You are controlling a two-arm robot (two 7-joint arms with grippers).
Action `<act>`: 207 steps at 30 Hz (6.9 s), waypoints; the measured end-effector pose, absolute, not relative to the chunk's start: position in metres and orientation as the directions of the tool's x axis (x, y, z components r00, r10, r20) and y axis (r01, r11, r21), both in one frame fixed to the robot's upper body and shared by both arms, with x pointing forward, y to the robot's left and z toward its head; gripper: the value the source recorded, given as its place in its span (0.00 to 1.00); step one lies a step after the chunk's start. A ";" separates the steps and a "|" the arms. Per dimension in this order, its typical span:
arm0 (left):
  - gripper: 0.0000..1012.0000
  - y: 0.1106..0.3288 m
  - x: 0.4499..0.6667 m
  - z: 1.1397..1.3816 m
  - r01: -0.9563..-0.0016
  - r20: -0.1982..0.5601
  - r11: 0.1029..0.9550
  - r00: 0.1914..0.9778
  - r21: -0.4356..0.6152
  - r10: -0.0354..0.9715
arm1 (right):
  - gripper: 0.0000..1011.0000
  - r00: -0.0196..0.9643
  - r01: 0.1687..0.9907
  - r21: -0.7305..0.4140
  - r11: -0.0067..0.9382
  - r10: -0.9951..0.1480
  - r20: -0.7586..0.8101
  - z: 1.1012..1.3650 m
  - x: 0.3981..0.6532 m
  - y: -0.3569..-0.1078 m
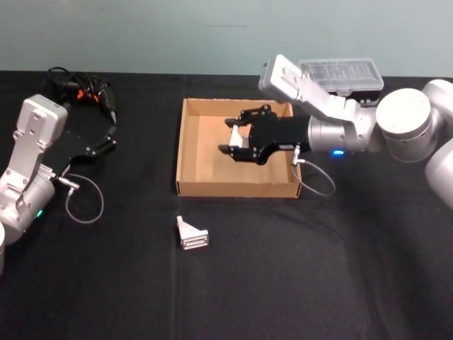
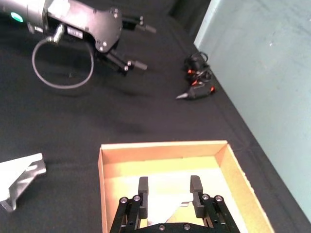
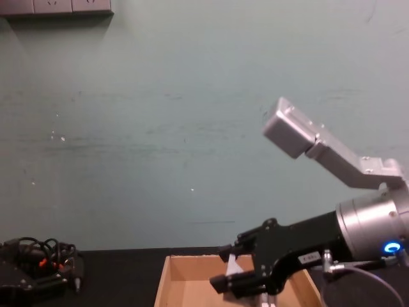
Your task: Use one hand to pick up the angle iron from the table and place it into the box.
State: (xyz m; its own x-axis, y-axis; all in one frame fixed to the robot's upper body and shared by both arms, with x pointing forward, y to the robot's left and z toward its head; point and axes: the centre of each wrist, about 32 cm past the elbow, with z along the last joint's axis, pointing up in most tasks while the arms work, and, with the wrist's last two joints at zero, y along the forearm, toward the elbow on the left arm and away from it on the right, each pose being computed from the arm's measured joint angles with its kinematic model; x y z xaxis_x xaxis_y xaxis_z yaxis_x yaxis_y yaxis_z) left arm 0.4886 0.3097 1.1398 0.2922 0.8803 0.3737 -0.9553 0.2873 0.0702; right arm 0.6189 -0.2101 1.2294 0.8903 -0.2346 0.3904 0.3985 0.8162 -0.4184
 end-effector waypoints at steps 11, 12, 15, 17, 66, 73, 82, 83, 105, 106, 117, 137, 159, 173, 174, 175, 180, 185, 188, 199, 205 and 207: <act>0.99 0.310 0.489 1.140 -0.955 0.374 0.287 0.292 0.070 0.880 | 0.51 0.900 0.387 -0.457 0.800 -0.221 0.375 1.220 0.625 -0.206; 0.99 0.310 0.489 1.140 -0.955 0.374 0.287 0.292 0.070 0.880 | 0.51 0.901 0.387 -0.457 0.801 -0.222 0.373 1.219 0.625 -0.206; 0.99 0.310 0.489 1.140 -0.955 0.374 0.287 0.292 0.070 0.880 | 0.51 0.903 0.385 -0.459 0.801 -0.222 0.369 1.219 0.626 -0.206; 0.99 0.310 0.489 1.140 -0.955 0.374 0.287 0.292 0.070 0.880 | 0.51 0.904 0.383 -0.459 0.801 -0.222 0.366 1.219 0.627 -0.206; 0.99 0.310 0.489 1.140 -0.955 0.374 0.287 0.292 0.070 0.880 | 0.99 0.948 0.140 -0.387 0.911 -0.011 0.318 1.250 0.574 -0.200; 0.99 0.310 0.489 1.140 -0.955 0.374 0.287 0.292 0.070 0.880 | 0.99 0.956 0.110 -0.406 0.907 0.015 0.292 1.241 0.572 -0.189; 0.99 0.310 0.489 1.140 -0.955 0.374 0.287 0.292 0.070 0.880 | 0.99 0.967 0.070 -0.442 0.894 0.048 0.251 1.226 0.572 -0.179; 0.99 0.310 0.489 1.140 -0.955 0.374 0.287 0.292 0.070 0.880 | 0.99 0.967 0.066 -0.446 0.893 0.052 0.248 1.225 0.572 -0.179; 0.99 0.310 0.489 1.140 -0.955 0.374 0.287 0.292 0.070 0.880 | 0.99 0.979 0.031 -0.521 0.853 0.081 0.190 1.200 0.588 -0.165; 0.99 0.310 0.489 1.140 -0.955 0.374 0.287 0.292 0.070 0.880 | 0.99 0.979 0.025 -0.523 0.852 0.084 0.184 1.199 0.590 -0.163; 0.99 0.310 0.489 1.140 -0.955 0.374 0.287 0.292 0.070 0.880 | 0.99 0.979 -0.003 -0.534 0.845 0.112 0.171 1.195 0.590 -0.155; 0.99 0.310 0.489 1.140 -0.955 0.374 0.287 0.292 0.070 0.880 | 0.99 0.981 0.000 -0.550 0.835 0.107 0.162 1.189 0.595 -0.149; 0.99 0.310 0.489 1.140 -0.955 0.374 0.287 0.292 0.070 0.880 | 0.60 0.980 -0.009 -0.549 0.836 0.116 0.159 1.186 0.599 -0.146; 0.99 0.310 0.489 1.140 -0.955 0.374 0.287 0.292 0.070 0.880 | 0.53 0.980 -0.006 -0.532 0.847 0.111 0.165 1.193 0.596 -0.147; 0.99 0.310 0.489 1.140 -0.955 0.374 0.287 0.292 0.070 0.880 | 0.53 0.980 0.003 -0.518 0.855 0.101 0.172 1.198 0.596 -0.149; 0.99 0.310 0.489 1.140 -0.955 0.374 0.287 0.292 0.070 0.880 | 0.53 0.980 0.003 -0.518 0.855 0.101 0.172 1.198 0.596 -0.149; 0.99 0.310 0.489 1.140 -0.955 0.374 0.287 0.292 0.070 0.880 | 0.53 0.977 0.061 -0.454 0.889 0.041 0.211 1.217 0.594 -0.159; 0.99 0.310 0.489 1.140 -0.955 0.374 0.287 0.292 0.070 0.880 | 0.53 0.962 0.165 -0.365 0.916 -0.068 0.266 1.239 0.593 -0.172; 0.99 0.310 0.489 1.140 -0.955 0.374 0.287 0.292 0.070 0.880 | 0.53 0.944 0.244 -0.316 0.917 -0.149 0.295 1.248 0.595 -0.180; 0.99 0.310 0.489 1.140 -0.955 0.374 0.287 0.292 0.070 0.880 | 0.53 0.855 0.488 -0.247 0.837 -0.402 0.327 1.245 0.609 -0.202; 0.99 0.310 0.489 1.140 -0.955 0.374 0.287 0.292 0.070 0.880 | 0.53 0.818 0.564 -0.273 0.779 -0.482 0.315 1.230 0.617 -0.213; 0.99 0.310 0.489 1.140 -0.955 0.374 0.287 0.292 0.070 0.880 | 0.53 0.808 0.581 -0.284 0.763 -0.499 0.313 1.226 0.620 -0.216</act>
State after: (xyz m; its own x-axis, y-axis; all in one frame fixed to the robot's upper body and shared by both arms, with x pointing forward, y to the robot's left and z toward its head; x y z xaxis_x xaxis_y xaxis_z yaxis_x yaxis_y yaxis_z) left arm 0.4886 0.3097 1.1398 0.2923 0.8803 0.3737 -0.9553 0.2873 0.0703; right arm 0.6197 -0.2156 1.2258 0.8080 -0.4988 0.3135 0.5811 0.7626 -0.2842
